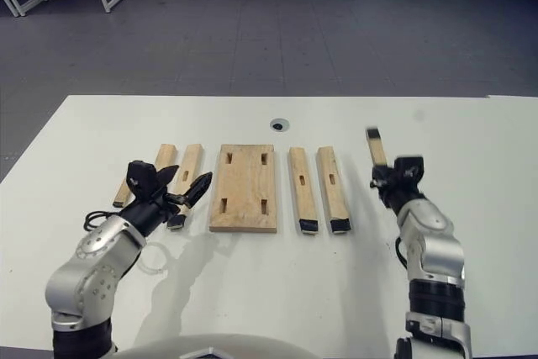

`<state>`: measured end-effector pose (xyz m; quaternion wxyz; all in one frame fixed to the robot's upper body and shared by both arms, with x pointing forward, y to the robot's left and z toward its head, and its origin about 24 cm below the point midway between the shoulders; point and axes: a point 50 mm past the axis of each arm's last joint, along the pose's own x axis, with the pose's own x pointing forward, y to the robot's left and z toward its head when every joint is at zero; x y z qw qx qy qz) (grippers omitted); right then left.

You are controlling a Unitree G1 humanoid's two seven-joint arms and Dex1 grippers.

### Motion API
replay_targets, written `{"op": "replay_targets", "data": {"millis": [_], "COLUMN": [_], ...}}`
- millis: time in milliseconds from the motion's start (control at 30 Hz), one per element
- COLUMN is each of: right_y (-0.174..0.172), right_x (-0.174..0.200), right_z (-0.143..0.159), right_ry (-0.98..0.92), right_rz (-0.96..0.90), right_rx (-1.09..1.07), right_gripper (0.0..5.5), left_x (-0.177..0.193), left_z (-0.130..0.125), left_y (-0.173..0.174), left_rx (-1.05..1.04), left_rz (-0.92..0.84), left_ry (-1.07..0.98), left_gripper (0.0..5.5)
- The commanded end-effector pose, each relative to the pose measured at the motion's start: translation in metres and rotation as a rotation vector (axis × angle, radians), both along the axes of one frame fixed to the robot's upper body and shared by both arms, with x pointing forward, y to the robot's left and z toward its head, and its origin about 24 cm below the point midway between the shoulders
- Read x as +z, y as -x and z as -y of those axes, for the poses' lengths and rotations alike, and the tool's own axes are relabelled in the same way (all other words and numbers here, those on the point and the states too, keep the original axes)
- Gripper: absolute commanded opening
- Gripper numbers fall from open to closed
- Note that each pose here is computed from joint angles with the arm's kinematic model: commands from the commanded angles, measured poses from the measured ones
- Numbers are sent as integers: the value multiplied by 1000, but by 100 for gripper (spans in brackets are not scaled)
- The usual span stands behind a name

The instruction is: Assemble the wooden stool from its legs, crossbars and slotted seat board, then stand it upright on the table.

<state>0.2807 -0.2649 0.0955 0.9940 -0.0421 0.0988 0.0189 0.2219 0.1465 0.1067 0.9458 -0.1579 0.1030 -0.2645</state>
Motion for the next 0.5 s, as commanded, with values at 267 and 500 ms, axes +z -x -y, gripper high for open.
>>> {"op": "replay_targets", "data": {"millis": [267, 500], "right_y": [8, 19], "right_x": [53, 59], "right_z": [-132, -150], "right_ry": [-101, -101], "right_rz": [246, 285], "right_rx": [528, 603], "right_gripper": [129, 129], "left_x": [55, 37], "left_z": [15, 15], "left_y": [-29, -33], "left_rx": [-460, -408], "left_rz": [-132, -223], "left_ry": [723, 657], "left_gripper": [489, 489]}}
